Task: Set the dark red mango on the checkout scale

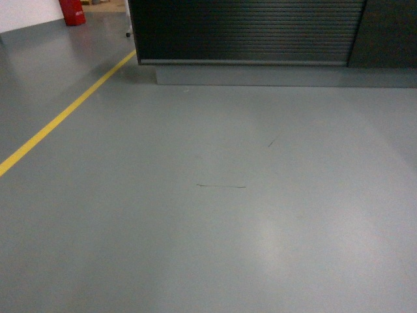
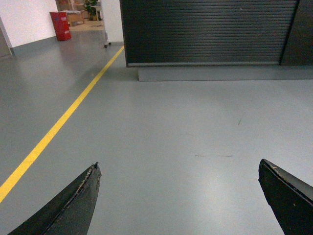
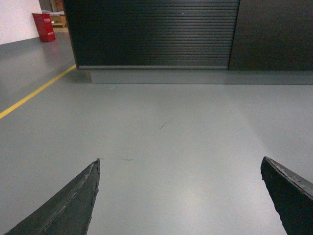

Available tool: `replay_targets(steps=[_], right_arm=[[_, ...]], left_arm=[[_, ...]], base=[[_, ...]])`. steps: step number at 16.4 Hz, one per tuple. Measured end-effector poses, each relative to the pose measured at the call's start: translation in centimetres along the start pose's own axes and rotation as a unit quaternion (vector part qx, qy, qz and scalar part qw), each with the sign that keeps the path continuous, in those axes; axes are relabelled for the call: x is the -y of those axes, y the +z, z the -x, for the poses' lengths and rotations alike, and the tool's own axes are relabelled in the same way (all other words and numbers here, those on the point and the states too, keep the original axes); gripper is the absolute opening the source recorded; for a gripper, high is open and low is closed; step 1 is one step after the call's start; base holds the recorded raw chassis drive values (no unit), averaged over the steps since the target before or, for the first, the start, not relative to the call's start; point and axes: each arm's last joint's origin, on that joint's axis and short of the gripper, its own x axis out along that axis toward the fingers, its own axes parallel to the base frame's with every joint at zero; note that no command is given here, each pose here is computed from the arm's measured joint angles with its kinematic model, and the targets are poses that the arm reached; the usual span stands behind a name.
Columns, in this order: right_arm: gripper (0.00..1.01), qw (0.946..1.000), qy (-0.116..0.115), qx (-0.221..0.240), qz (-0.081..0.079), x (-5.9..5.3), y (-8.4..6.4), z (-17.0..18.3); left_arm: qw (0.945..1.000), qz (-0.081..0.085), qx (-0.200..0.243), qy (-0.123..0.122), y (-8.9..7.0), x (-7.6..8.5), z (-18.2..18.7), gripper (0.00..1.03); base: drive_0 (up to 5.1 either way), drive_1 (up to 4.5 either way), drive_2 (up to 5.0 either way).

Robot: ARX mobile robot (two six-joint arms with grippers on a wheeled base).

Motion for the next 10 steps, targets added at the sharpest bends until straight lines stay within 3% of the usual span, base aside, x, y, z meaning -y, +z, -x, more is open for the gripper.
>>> replay_targets(steps=[10], right_arm=[[0.98, 1.0, 0.0, 0.0, 0.0, 0.0, 0.0, 0.0]], left_arm=[[1.0, 0.0, 0.0, 0.0, 0.0, 0.0, 0.0, 0.98]], base=[[0.0, 0.0, 0.0]])
